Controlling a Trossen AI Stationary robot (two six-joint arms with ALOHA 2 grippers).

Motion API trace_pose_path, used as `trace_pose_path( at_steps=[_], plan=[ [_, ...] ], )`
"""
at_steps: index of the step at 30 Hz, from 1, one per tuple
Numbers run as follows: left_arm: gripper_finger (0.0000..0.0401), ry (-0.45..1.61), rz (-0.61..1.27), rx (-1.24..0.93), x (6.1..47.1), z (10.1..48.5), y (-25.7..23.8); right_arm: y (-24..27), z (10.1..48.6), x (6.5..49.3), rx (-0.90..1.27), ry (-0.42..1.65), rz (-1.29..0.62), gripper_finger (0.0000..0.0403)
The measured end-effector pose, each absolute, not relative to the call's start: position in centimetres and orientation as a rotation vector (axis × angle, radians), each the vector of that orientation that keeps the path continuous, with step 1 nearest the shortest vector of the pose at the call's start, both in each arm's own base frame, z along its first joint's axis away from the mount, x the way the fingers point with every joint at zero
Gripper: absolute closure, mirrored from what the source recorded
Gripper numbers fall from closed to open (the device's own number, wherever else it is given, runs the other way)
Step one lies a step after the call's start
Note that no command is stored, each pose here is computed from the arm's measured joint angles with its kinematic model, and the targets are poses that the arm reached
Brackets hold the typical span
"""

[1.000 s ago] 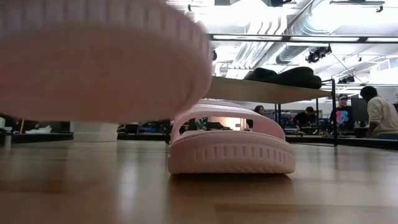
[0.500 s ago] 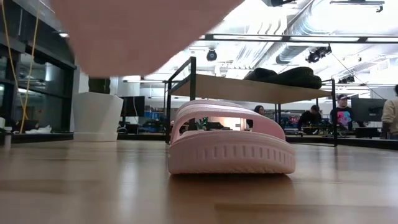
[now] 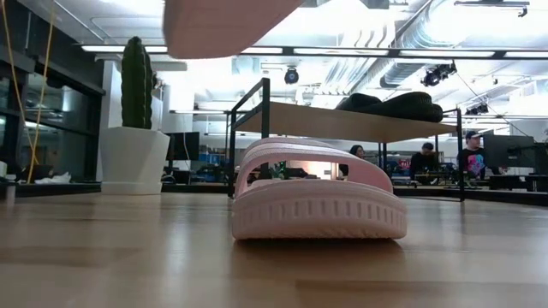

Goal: Pick and place slides into the shelf
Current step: Put the left pink slide on the shelf

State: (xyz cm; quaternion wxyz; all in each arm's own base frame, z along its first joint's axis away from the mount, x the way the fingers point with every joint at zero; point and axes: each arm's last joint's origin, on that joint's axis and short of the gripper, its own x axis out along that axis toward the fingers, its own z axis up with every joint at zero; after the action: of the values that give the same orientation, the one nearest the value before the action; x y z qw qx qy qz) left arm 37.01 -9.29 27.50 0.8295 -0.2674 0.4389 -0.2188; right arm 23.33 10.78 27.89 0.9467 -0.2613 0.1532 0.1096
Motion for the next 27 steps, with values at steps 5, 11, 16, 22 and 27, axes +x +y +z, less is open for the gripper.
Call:
trace_pose_path(
  at_steps=[5, 11, 16, 22, 27],
  plan=[
    [0.0399, 0.904, -0.448, -0.584, 37.5, 28.5, -7.6, 12.0, 29.1, 22.7, -0.56, 0.333, 0.168, 0.0402],
    [0.0398, 0.849, -0.479, -0.617, 38.2, 30.3, -6.0, 13.3, 29.6, 21.7, -0.65, 0.323, 0.118, 0.0402],
    [0.0398, 0.794, -0.508, -0.627, 38.5, 32.3, -5.1, 13.9, 29.7, 21.2, -0.703, 0.322, 0.039, 0.0402],
    [0.0397, 0.786, -0.49, -0.621, 38.4, 34.4, -4.0, 14.7, 29.9, 20.5, -0.772, 0.319, -0.002, 0.0401],
    [0.0396, 0.776, -0.481, -0.616, 38.3, 35.5, -3.2, 15.4, 30.8, 19.8, -0.786, 0.322, -0.052, 0.0372]
  ],
)
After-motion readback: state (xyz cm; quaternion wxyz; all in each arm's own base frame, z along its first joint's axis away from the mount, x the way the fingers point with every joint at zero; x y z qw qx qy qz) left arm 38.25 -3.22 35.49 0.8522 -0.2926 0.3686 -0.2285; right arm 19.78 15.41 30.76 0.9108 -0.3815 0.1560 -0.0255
